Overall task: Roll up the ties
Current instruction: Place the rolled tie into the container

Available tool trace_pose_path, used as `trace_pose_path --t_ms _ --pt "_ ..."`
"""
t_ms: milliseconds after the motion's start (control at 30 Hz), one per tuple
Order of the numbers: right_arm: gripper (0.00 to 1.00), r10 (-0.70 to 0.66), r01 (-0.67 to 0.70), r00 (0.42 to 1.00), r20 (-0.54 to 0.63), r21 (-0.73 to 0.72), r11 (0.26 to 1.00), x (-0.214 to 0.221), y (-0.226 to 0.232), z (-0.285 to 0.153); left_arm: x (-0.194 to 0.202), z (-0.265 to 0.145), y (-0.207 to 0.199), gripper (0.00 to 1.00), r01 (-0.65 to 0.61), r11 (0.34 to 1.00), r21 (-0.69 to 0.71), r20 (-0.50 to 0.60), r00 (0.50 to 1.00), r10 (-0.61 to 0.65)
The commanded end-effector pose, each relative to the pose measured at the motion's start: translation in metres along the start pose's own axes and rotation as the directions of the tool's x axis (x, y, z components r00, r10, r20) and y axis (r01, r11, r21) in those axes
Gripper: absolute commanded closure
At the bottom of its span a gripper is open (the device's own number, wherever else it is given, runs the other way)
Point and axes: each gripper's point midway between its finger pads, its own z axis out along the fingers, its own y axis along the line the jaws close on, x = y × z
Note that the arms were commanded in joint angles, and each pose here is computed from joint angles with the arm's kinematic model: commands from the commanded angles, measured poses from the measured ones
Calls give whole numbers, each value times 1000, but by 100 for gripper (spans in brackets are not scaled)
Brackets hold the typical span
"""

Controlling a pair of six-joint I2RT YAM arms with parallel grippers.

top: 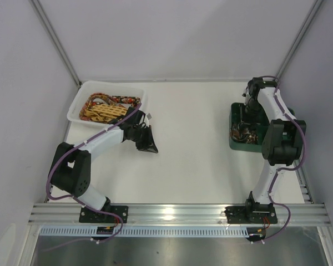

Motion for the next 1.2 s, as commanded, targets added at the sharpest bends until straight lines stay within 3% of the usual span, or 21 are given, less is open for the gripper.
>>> trace_pose_path --t_ms 0,433,633,1100,1167 --pt "100 -31 31 1000 -6 61 998 -9 0 5 0 1 -4 94 -17 1000 19 10 1000 17" --pt "100 -45 53 998 -53 174 983 -8 17 13 -1 0 -5 94 -10 1000 23 19 1000 9" --pt "100 45 -28 995 -85 194 981 4 34 25 -1 3 -4 94 0 1000 23 19 1000 0" --pt "100 188 -187 982 22 262 947 7 24 72 3 -1 -4 94 -5 1000 21 21 1000 4" --pt "95 190 -190 981 29 279 941 6 22 72 3 -2 -4 95 -5 1000 20 22 1000 5"
